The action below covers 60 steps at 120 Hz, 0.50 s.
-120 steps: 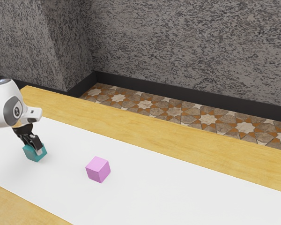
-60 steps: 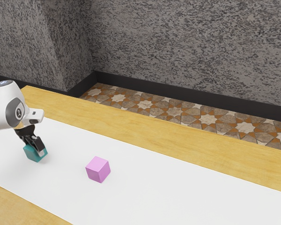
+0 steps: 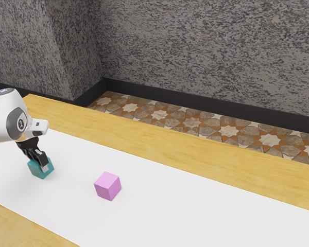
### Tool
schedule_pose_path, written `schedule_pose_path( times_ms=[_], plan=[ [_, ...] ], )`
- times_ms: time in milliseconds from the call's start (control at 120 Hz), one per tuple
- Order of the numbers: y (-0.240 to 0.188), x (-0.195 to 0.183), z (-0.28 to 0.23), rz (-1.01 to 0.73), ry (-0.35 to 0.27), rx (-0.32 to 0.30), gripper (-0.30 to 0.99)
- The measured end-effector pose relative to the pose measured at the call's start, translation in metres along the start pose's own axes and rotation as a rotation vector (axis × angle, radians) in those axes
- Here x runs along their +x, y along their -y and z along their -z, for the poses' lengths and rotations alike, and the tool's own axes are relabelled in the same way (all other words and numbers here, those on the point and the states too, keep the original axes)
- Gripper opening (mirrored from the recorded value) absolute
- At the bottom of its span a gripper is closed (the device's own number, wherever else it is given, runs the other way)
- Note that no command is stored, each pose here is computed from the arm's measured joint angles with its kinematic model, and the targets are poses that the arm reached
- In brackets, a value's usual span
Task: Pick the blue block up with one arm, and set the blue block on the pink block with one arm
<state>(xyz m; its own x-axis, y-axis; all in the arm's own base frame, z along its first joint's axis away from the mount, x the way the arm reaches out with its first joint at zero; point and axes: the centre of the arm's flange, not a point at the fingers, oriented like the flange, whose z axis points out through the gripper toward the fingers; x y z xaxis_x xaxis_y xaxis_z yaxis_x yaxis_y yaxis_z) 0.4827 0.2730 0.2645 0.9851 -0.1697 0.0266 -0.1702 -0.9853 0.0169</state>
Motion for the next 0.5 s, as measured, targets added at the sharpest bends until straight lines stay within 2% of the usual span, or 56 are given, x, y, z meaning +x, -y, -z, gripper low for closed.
schedule_pose_path(
  times_ms=[317, 500],
  plan=[
    [-0.0001, 0.0002, -0.0005, 0.008, -0.002, -0.001, 0.44],
    [0.0002, 0.0009, 0.0050, 0.011, -0.011, 0.005, 0.38]
  ],
)
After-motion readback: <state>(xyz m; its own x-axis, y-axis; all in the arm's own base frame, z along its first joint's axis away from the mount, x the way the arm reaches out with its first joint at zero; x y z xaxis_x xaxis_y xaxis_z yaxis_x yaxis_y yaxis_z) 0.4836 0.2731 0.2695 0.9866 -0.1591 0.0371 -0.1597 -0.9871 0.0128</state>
